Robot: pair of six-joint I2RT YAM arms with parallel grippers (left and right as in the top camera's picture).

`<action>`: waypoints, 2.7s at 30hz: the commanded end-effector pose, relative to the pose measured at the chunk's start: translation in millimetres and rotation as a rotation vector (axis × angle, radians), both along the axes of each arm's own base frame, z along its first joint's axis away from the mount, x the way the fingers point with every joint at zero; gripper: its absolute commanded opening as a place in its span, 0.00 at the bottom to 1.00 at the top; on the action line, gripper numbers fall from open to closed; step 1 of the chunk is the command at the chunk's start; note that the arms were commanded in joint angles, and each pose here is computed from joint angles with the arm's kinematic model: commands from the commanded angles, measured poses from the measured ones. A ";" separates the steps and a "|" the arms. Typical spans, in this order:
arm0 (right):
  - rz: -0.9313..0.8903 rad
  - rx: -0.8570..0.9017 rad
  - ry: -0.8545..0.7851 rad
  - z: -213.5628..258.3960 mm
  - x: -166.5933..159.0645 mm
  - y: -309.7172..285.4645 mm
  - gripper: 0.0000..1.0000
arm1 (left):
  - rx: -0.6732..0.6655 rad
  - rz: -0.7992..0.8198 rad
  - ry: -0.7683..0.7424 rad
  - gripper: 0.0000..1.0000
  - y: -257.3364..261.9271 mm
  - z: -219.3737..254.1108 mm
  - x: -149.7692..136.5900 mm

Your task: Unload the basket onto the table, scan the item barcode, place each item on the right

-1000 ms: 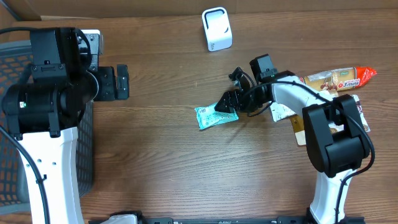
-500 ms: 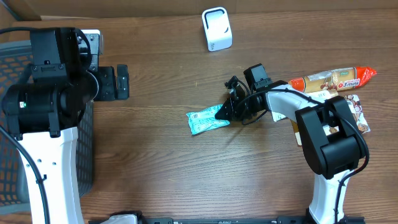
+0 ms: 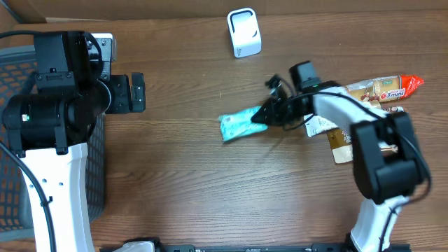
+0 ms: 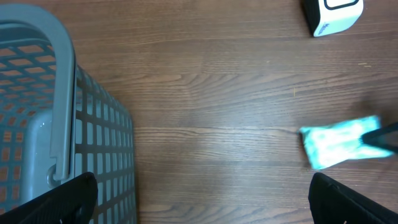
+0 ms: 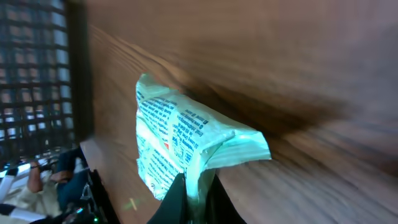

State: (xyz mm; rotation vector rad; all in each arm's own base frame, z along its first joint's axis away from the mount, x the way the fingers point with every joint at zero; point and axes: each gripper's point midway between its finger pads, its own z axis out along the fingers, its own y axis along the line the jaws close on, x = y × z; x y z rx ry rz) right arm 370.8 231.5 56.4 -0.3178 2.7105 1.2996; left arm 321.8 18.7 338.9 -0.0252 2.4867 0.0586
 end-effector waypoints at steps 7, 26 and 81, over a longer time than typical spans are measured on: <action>0.201 0.103 -0.768 207.5 -16.9 -17.9 0.04 | 0.017 -0.007 -0.005 1.00 2.6 1.6 1.6; -0.085 -0.228 -0.899 230.7 18.4 -41.6 0.04 | 0.017 -0.006 -0.005 0.99 2.6 1.6 1.6; 0.323 -1.467 -1.775 133.1 235.1 1.8 0.04 | 0.017 -0.006 -0.003 1.00 2.6 1.2 1.9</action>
